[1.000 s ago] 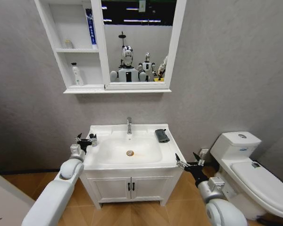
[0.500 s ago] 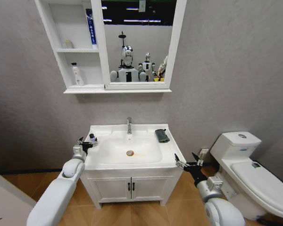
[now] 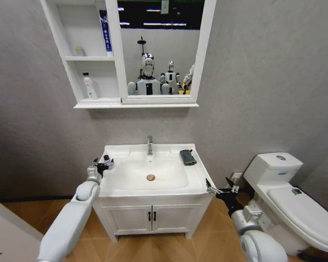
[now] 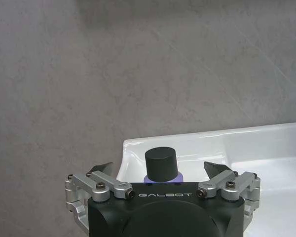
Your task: Move facial cleanser and shampoo from washbasin to cabinet, then wipe washbasin with towel.
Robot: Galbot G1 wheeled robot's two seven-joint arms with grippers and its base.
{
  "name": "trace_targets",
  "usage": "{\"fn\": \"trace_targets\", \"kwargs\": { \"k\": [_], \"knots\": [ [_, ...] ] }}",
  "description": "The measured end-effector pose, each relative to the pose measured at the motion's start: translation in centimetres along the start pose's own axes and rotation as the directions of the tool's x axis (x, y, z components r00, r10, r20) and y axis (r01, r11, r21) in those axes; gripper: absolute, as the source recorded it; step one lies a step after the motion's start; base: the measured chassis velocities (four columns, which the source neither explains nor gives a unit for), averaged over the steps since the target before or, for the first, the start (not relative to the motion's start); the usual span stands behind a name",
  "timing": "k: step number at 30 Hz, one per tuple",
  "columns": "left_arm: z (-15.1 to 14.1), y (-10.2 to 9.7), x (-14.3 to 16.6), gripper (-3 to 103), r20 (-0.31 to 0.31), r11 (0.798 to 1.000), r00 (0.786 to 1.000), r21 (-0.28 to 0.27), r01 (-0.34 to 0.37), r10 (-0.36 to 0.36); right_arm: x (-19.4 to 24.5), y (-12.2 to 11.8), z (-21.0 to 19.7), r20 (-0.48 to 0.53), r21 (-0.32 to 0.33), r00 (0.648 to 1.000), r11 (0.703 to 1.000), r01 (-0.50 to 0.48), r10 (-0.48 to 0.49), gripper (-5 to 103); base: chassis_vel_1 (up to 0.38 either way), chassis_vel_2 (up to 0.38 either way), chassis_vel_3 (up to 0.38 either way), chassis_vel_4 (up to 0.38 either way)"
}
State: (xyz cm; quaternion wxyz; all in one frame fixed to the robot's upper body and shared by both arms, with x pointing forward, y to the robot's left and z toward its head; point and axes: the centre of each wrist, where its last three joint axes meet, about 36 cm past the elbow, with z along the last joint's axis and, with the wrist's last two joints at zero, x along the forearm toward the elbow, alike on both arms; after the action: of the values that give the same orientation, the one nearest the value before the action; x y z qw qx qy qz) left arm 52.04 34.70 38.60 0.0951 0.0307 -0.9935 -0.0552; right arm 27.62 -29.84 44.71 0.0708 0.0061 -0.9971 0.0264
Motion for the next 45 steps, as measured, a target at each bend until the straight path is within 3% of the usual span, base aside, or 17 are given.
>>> {"fn": "trace_targets", "kwargs": {
  "k": [28,32,39,41,45],
  "knots": [
    [2.2,0.2,-1.0,102,-0.039,1.000,0.999,-0.019,0.013,-0.014,0.1,-0.3,0.4,0.009,-0.001,1.000,1.000,-0.018,0.018,100,0.000,0.000,0.000,0.000],
    [2.4,0.0,-1.0,95,-0.044,1.000,0.999,-0.015,0.010,-0.010,0.1,-0.3,0.4,0.010,-0.001,1.000,1.000,-0.019,0.019,100,0.000,0.000,0.000,0.000],
    [2.0,-0.3,-1.2,63,-0.040,1.000,0.999,-0.008,0.000,0.000,0.0,-0.3,0.4,0.014,-0.002,0.999,1.000,-0.029,0.029,100,0.000,0.000,0.000,0.000],
    [2.0,-0.3,-1.2,63,-0.040,1.000,0.999,-0.008,-0.001,0.001,0.0,-0.3,0.4,0.014,-0.003,0.999,1.000,-0.029,0.030,100,0.000,0.000,0.000,0.000],
    [2.0,-0.2,-1.2,47,-0.039,1.000,0.999,-0.007,-0.007,0.006,0.0,-0.3,0.4,0.014,-0.005,0.999,1.000,-0.029,0.029,100,0.000,0.000,0.000,0.000]
  ]
}}
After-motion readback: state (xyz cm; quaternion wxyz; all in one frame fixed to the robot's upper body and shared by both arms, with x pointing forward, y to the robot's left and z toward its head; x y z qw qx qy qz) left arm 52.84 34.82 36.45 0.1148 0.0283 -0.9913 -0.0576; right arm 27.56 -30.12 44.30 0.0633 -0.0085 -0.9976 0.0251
